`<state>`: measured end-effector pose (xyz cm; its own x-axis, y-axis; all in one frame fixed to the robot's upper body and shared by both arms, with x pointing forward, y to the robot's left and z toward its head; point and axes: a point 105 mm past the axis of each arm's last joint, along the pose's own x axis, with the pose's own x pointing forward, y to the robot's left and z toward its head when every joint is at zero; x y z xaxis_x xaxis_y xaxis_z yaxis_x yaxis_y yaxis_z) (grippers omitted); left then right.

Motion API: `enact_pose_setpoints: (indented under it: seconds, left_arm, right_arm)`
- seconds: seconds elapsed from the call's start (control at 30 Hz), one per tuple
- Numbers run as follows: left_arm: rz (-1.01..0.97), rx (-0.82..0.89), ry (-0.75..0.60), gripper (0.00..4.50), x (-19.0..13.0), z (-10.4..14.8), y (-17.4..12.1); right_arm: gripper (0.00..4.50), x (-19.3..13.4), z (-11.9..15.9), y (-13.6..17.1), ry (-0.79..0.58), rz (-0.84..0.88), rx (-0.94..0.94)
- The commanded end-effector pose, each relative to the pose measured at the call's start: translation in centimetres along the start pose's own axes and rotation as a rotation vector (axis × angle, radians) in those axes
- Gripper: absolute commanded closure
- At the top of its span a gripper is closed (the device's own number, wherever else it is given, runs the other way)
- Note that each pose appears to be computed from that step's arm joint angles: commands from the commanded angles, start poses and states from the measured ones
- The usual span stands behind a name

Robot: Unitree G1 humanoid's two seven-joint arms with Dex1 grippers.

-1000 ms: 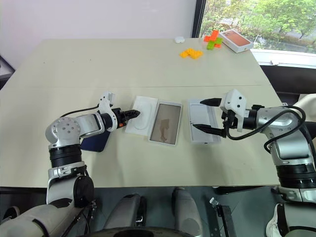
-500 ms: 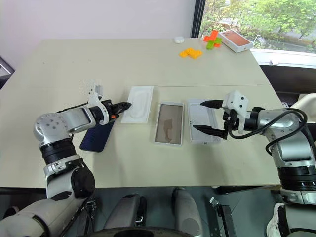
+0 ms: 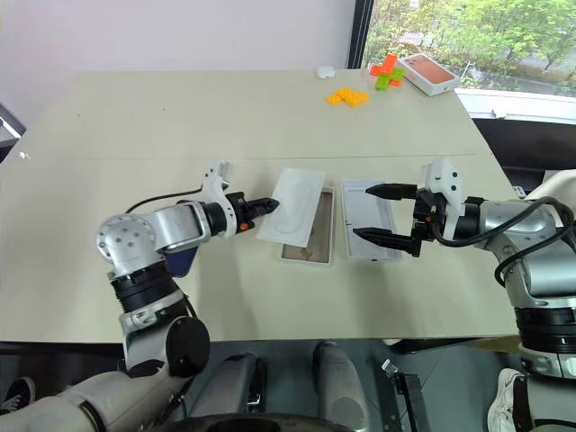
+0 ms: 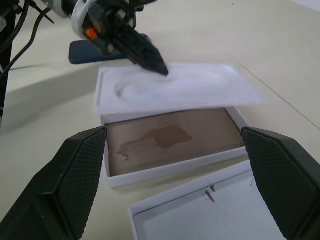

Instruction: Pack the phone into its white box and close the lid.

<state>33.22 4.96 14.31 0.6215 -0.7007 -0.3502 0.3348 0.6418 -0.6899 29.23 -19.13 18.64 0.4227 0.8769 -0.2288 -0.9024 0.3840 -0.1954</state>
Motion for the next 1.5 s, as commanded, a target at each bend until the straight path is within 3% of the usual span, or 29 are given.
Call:
enact_pose_setpoints:
  seconds: [0.03, 0.6, 0.97, 1.07, 1.3, 1.5]
  left_arm:
    - [0.006, 0.079, 0.016, 4.43, 0.2, -0.6, -1.1]
    - [0.142, 0.116, -0.023, 4.43, 1.3, -1.1, 0.6]
    - [0.117, 0.122, -0.021, 4.43, 2.3, -1.5, -0.2]
    - [0.085, 0.118, -0.021, 3.50, 2.3, -1.5, -0.7]
    - [-0.006, 0.160, 0.042, 0.11, 1.5, -1.4, -2.1]
    - [-0.036, 0.184, 0.034, 0.11, 0.4, 0.0, -2.4]
  right_arm:
    - [0.00, -0.4, 0.9, 0.1, 0.001, -0.009, -0.043]
    - [0.00, -0.3, 0.9, 0.1, 0.005, -0.029, -0.044]
    - [0.00, -0.3, 0.9, -0.1, 0.010, -0.040, -0.051]
    - [0.00, -0.3, 0.9, -0.2, 0.012, -0.043, -0.051]
    - [0.00, -0.1, 0.6, -0.3, 0.013, -0.047, -0.046]
    - [0.00, 0.2, 0.5, -0.4, 0.007, -0.049, -0.043]
